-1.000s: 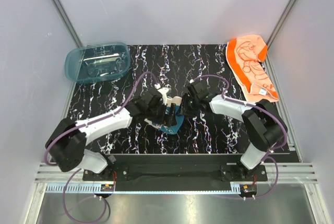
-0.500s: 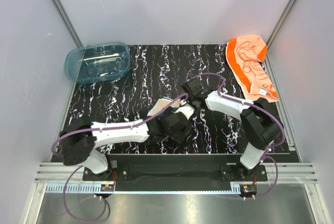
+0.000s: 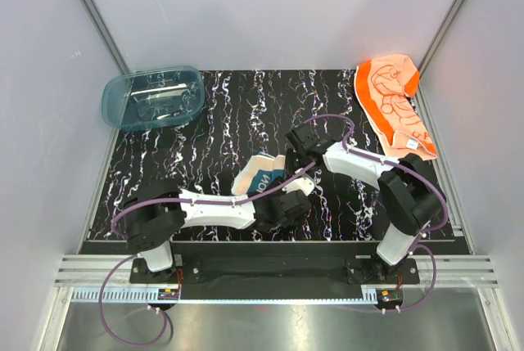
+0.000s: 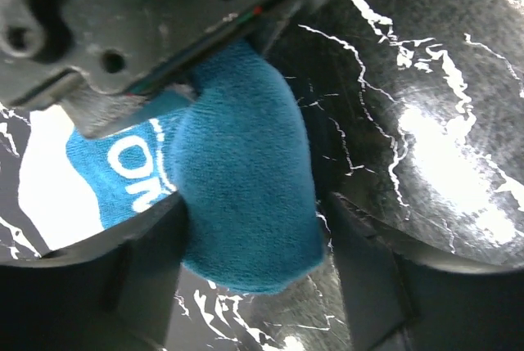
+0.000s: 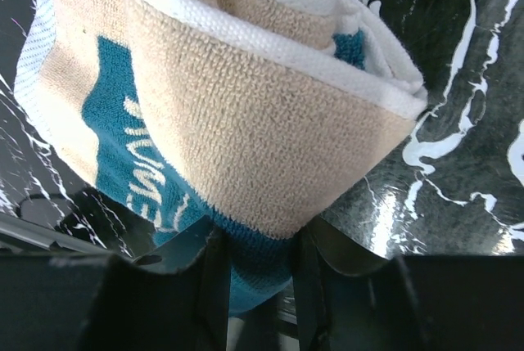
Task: Roll the towels
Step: Roll the towel
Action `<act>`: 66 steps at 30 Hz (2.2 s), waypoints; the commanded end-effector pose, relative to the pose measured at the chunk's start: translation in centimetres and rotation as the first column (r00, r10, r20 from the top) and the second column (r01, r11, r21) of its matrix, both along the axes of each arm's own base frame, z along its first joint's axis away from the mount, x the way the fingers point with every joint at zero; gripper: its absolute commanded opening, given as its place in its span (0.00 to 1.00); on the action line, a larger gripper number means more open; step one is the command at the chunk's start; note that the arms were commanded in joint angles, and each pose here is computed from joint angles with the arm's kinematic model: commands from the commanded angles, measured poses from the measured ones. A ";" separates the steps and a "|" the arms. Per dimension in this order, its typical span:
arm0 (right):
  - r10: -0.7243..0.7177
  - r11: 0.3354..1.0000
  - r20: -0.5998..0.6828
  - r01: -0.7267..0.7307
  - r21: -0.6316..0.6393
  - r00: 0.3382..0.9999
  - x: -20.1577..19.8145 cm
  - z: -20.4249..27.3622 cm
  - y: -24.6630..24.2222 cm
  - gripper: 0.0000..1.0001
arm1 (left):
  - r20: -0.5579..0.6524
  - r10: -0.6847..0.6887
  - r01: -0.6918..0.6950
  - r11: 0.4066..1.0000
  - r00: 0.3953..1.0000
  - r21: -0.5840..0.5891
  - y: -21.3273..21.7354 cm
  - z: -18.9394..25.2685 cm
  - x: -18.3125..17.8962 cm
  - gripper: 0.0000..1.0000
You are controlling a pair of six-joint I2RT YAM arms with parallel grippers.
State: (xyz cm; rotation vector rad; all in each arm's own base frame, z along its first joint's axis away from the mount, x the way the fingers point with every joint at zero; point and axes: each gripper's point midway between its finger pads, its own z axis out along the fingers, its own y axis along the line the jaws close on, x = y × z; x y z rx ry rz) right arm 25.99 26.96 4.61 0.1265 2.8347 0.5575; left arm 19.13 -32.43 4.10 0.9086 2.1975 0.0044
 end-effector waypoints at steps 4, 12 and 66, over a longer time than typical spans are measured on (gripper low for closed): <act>0.060 0.997 -0.037 -0.061 -0.037 0.998 -2.2 1.5 -0.9 0.32 | -0.013 -0.006 0.005 0.999 1.000 -0.037 -0.7 -0.8 0.3 0.33; 0.030 0.995 -0.047 -0.035 -0.095 0.998 -2.4 1.4 -2.2 0.80 | -0.117 -0.033 0.019 0.993 0.993 -0.114 -0.3 -1.2 0.2 0.12; -0.099 0.922 0.146 0.035 0.384 0.984 3.9 0.5 3.1 0.59 | -0.707 -0.322 -0.579 0.413 0.630 -0.703 3.5 2.0 3.3 0.29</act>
